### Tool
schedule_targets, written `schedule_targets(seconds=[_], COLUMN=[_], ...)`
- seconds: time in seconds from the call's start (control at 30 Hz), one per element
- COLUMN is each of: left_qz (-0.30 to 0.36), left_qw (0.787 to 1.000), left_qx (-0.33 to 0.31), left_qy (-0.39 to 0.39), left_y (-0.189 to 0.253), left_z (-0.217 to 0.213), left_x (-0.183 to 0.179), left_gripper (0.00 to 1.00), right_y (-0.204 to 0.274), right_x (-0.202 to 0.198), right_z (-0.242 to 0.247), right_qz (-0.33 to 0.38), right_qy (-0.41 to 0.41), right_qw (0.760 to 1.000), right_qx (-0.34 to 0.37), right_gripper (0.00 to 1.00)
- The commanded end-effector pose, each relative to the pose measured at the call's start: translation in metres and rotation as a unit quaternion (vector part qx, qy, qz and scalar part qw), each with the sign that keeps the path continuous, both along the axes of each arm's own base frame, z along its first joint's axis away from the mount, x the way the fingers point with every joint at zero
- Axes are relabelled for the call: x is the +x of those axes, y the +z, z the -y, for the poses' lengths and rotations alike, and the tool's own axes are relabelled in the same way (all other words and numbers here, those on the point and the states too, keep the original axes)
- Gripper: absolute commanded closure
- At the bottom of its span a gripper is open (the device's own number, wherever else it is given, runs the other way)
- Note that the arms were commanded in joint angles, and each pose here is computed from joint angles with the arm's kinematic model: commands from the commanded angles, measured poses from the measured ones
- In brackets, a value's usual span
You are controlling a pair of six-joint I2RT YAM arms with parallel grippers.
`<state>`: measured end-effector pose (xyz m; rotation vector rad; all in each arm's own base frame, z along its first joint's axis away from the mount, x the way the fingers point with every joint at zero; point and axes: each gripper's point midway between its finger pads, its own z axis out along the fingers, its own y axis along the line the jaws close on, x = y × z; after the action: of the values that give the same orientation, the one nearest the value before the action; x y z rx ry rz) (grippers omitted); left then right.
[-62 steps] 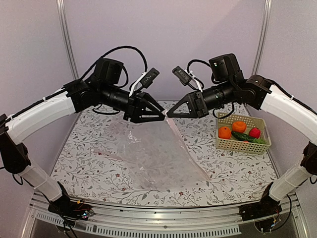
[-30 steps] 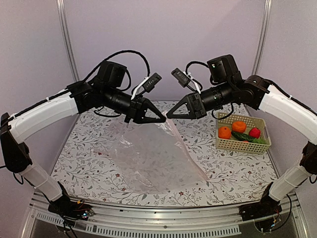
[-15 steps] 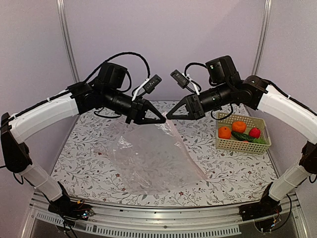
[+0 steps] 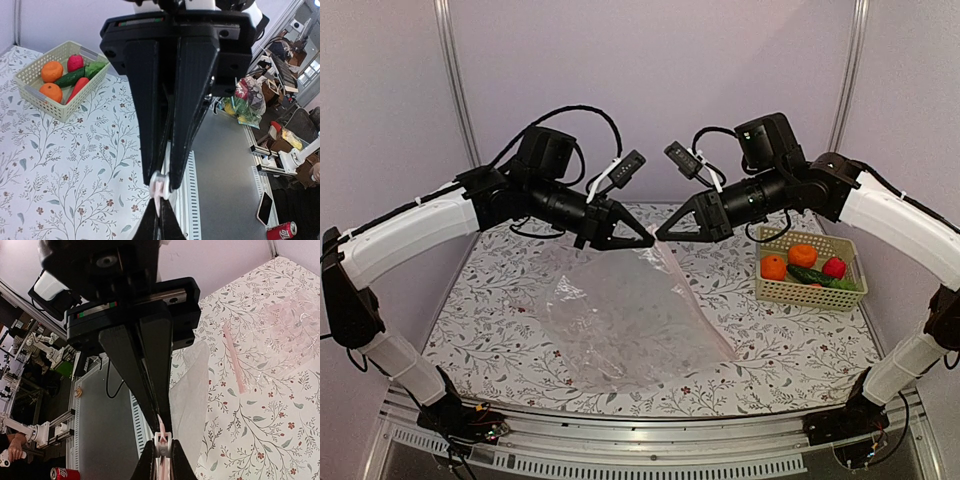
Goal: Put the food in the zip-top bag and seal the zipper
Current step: Unzip the zipper from the zipper food storage bag.
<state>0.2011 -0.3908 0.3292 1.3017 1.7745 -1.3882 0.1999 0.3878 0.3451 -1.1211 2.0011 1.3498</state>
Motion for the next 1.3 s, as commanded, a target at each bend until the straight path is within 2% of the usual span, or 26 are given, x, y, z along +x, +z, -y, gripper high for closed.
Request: schedule_targets(seconds=[0.0,1.27], left_qz=[0.018,0.038], left_qw=[1.0,0.996], left_qx=[-0.019,-0.027], left_qy=[0.014,0.079], left_y=[0.015,0.024], left_z=[-0.007,-0.027], left_x=[0.005,0.032], left_gripper=[1.0,1.0], right_y=[-0.022,-0.026], right_x=[-0.002,-0.002], right_z=[-0.001,0.0], right_qz=[-0.018,-0.022], right_qy=[0.002,0.002], right_qw=[0.999,0.999], right_qx=[-0.027,-0.032], right_gripper=[1.0,1.0])
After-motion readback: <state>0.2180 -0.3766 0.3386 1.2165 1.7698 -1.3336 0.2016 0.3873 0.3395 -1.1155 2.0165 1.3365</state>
